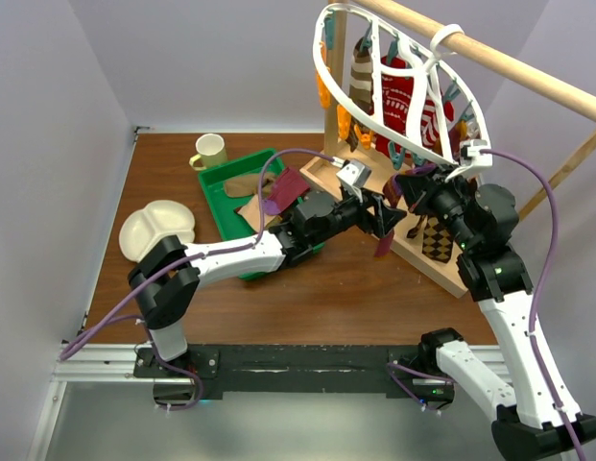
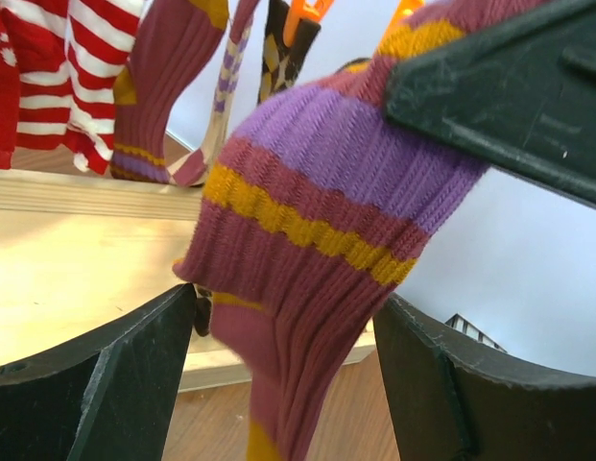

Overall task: Remove the socks clipped to the hanger
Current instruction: Remove the sock from the hanger.

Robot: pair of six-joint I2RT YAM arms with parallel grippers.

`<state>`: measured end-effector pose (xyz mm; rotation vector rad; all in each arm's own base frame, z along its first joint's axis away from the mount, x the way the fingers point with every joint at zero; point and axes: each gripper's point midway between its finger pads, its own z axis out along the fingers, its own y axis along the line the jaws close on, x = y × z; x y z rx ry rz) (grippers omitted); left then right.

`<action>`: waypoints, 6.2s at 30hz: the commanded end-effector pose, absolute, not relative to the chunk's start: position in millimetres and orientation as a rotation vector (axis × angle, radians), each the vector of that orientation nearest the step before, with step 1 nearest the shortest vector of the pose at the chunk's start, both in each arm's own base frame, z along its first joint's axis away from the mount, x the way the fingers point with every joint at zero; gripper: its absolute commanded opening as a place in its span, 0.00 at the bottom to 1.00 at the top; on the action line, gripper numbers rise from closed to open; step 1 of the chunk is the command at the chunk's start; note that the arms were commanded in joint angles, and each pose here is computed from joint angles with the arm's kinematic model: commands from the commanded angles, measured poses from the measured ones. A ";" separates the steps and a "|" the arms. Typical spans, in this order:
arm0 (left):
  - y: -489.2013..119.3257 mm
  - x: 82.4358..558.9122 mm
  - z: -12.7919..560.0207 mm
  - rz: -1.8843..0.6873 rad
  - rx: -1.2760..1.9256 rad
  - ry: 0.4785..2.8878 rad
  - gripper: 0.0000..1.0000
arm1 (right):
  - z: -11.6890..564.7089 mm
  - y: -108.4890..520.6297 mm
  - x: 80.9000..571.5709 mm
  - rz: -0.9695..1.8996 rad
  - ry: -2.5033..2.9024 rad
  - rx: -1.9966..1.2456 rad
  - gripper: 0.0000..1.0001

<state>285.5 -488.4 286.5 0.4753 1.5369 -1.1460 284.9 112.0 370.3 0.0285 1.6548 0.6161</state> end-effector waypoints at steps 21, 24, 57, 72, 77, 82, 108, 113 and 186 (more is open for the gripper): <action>-499.2 278.7 338.8 -1.265 0.442 1.376 0.00 | 364.8 65.1 256.5 0.440 1.638 0.215 0.76; -500.1 277.2 341.5 -1.278 0.449 1.373 0.00 | 357.6 52.0 240.2 0.403 1.645 0.270 0.80; -505.2 277.0 323.7 -1.419 0.493 1.407 0.00 | 405.6 -18.9 206.4 0.091 1.562 0.490 0.58; -485.0 258.7 330.7 -1.853 0.656 1.362 0.00 | 376.6 -10.0 227.2 0.116 1.522 0.453 0.67; -481.6 252.4 340.7 -1.930 0.757 1.334 0.00 | 367.1 14.2 240.1 0.266 1.434 0.387 0.71; -467.1 251.5 352.7 -1.972 0.759 1.320 0.00 | 381.4 24.8 242.9 0.322 1.323 0.314 0.73; -425.2 254.9 396.8 -1.978 0.693 1.276 0.00 | 345.6 37.3 244.8 0.394 1.288 0.276 0.72; -426.7 255.6 390.7 -1.985 0.692 1.297 0.00 | 349.4 10.0 240.0 0.278 1.292 0.386 0.65; -491.1 265.0 334.4 -1.997 0.683 1.427 0.00 | 465.9 72.7 207.6 0.501 1.260 -0.007 0.14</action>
